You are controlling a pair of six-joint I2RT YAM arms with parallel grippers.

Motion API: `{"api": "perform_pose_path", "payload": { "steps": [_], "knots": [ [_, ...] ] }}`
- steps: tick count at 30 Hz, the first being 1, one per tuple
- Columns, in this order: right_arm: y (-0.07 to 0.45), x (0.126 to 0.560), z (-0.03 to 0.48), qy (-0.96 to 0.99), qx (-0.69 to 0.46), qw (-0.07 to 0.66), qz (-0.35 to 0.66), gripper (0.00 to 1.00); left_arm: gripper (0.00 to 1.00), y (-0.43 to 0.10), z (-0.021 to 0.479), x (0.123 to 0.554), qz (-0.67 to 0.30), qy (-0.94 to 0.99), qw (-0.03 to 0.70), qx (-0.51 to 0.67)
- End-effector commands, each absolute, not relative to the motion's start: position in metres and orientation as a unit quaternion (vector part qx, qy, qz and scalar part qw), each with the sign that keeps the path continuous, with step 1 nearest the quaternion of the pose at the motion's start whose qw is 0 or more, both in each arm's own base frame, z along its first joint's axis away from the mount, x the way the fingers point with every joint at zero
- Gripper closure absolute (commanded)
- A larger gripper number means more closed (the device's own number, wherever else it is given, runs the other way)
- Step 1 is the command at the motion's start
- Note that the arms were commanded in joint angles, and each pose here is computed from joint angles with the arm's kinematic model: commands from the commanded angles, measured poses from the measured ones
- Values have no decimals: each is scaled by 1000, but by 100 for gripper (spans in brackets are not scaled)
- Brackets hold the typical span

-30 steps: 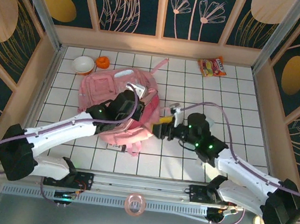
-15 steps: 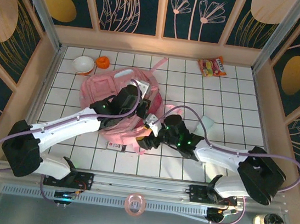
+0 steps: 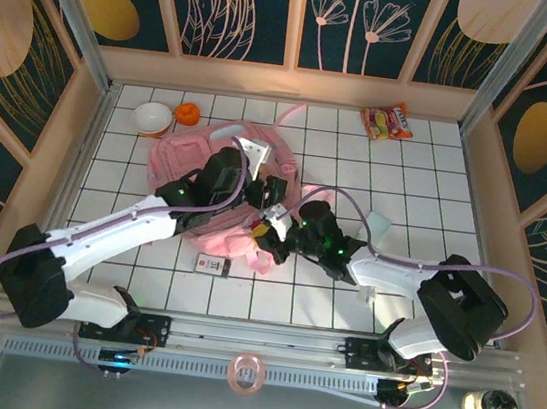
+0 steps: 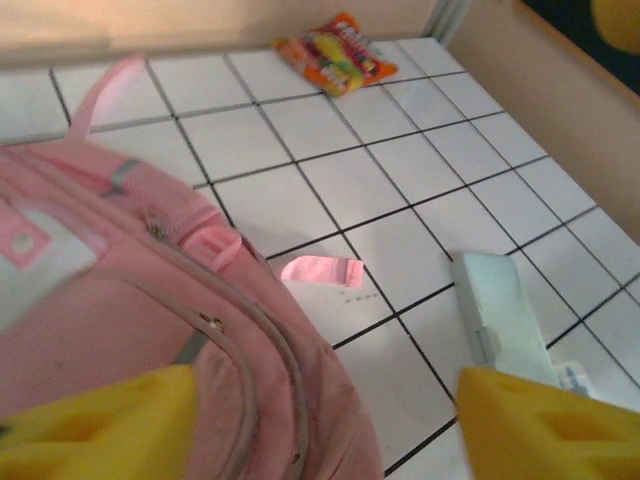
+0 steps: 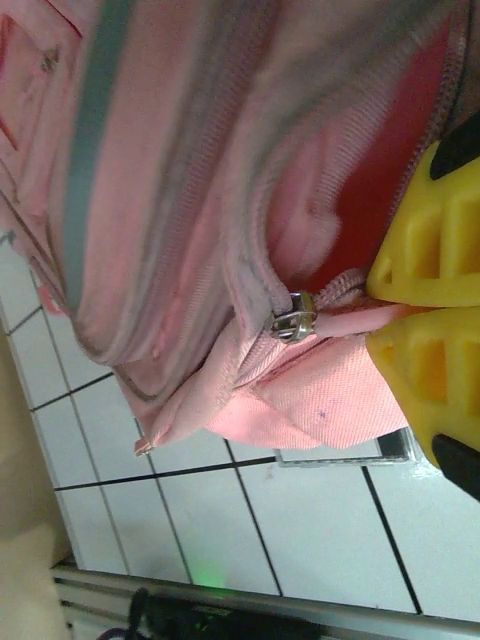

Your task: Pack the student bag

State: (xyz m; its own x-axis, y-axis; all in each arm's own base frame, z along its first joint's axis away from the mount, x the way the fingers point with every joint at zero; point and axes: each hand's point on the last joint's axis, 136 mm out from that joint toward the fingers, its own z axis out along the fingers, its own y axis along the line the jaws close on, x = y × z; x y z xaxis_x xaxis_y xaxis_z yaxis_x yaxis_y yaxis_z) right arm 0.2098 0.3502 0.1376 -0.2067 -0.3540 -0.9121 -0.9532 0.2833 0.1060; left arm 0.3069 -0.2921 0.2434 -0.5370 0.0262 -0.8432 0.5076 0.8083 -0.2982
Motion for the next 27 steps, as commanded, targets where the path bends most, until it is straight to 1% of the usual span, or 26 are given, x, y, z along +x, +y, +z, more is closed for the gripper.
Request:
{"api": "perform_pose_path", "payload": {
  "steps": [1, 3, 6, 11, 13, 15, 17, 18, 19, 20, 21, 22, 23, 24, 27],
  "knots": [
    [352, 215, 196, 631, -457, 475, 409, 100, 22, -272, 253, 289, -246, 813, 481, 215],
    [351, 213, 203, 624, -457, 474, 420, 100, 21, -261, 245, 268, -225, 795, 487, 282],
    [350, 211, 213, 616, -460, 472, 432, 100, 20, -245, 215, 241, -184, 775, 473, 378],
    [344, 210, 227, 610, -455, 465, 453, 100, 19, -217, 170, 235, -91, 782, 436, 436],
    [343, 210, 228, 610, -455, 457, 459, 100, 21, -212, 156, 238, -64, 786, 422, 447],
    [342, 209, 227, 613, -458, 448, 463, 100, 29, -211, 148, 243, -47, 785, 423, 451],
    [342, 209, 223, 618, -460, 438, 463, 100, 44, -218, 145, 245, -56, 776, 431, 458],
    [341, 210, 220, 625, -459, 431, 462, 100, 56, -223, 145, 245, -66, 770, 432, 465],
    [340, 212, 218, 633, -457, 422, 461, 100, 73, -226, 147, 245, -72, 767, 435, 467],
    [339, 213, 214, 645, -453, 408, 460, 96, 89, -230, 151, 246, -79, 763, 440, 466],
    [339, 214, 210, 658, -450, 391, 460, 85, 98, -234, 156, 244, -91, 754, 448, 471],
    [338, 214, 207, 671, -445, 376, 459, 77, 100, -238, 161, 241, -103, 744, 455, 479],
    [337, 215, 203, 685, -439, 360, 456, 65, 100, -242, 165, 239, -113, 734, 464, 483],
    [336, 215, 199, 701, -431, 342, 454, 59, 100, -244, 169, 237, -119, 725, 472, 487],
    [326, 226, 191, 760, -391, 310, 416, 53, 100, -245, 169, 239, -118, 725, 470, 489]
  ]
}}
